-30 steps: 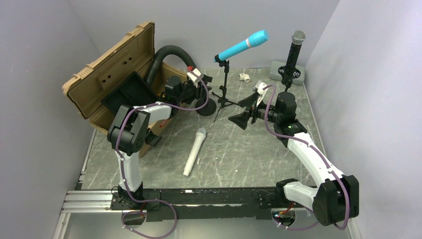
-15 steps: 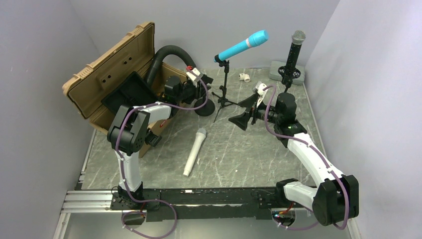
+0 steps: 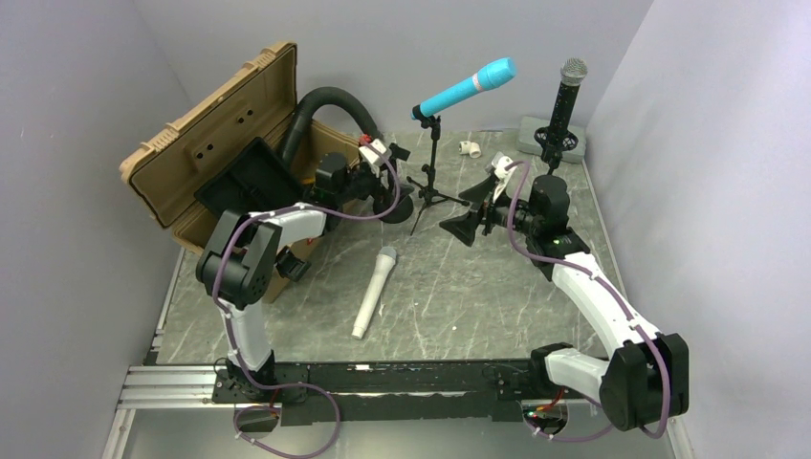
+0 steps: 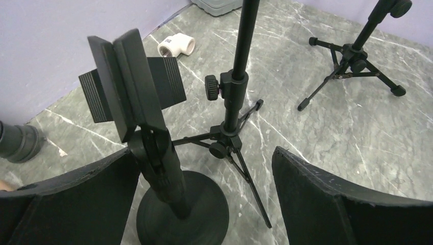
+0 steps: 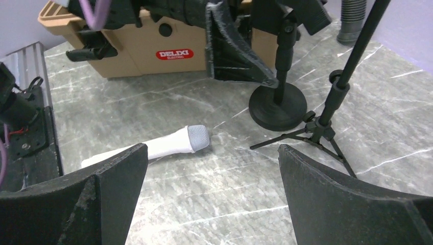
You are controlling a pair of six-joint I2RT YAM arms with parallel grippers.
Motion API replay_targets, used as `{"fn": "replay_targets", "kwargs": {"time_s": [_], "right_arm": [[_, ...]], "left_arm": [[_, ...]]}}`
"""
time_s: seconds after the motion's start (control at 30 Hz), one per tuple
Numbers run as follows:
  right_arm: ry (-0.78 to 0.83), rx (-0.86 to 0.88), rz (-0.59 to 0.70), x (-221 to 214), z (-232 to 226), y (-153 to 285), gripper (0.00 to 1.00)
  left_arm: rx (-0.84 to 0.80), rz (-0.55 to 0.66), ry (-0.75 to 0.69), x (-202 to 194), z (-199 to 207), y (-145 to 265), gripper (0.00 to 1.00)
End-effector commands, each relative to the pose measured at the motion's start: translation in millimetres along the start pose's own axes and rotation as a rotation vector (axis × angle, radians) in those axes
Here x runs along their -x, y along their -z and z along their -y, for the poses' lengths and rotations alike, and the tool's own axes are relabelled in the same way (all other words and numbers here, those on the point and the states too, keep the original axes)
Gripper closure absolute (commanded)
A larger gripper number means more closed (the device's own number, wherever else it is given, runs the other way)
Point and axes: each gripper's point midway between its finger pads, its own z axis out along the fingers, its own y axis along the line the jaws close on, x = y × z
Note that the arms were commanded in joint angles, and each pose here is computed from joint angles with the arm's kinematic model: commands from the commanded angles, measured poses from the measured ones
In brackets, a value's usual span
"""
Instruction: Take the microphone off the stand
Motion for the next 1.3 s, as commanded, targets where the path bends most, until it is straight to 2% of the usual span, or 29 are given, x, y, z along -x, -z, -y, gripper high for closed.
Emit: {"fn": "replay_targets", "kwargs": {"time_s": [0.0, 0.4, 0.63, 0.73, 0.97, 1.27], "right_arm": [[0.081, -0.050, 0.048, 35, 15, -3, 0.00], [0.187, -0.209, 0.117, 76, 77, -29, 0.01], [0.196, -0.243, 0.171, 81, 119, -61, 0.03], [0.178, -0.214, 0.183, 78, 132, -79, 0.09], [0.099, -0.106, 0.188, 57, 146, -115, 0.29], [0.065, -0.048, 0.189, 38, 148, -134, 0.42]], "left_arm": [[0.082, 0.062, -0.072, 50, -14, 23, 0.01], [0.159, 0.011, -0.142, 111, 1, 82, 0.01], [0.226, -0.034, -0.151, 126, 11, 123, 0.01], [0.227, -0.039, -0.179, 130, 15, 133, 0.01], [0.213, -0.056, -0.174, 128, 19, 137, 0.01], [0.182, -0.058, -0.121, 129, 20, 127, 0.01]]}}
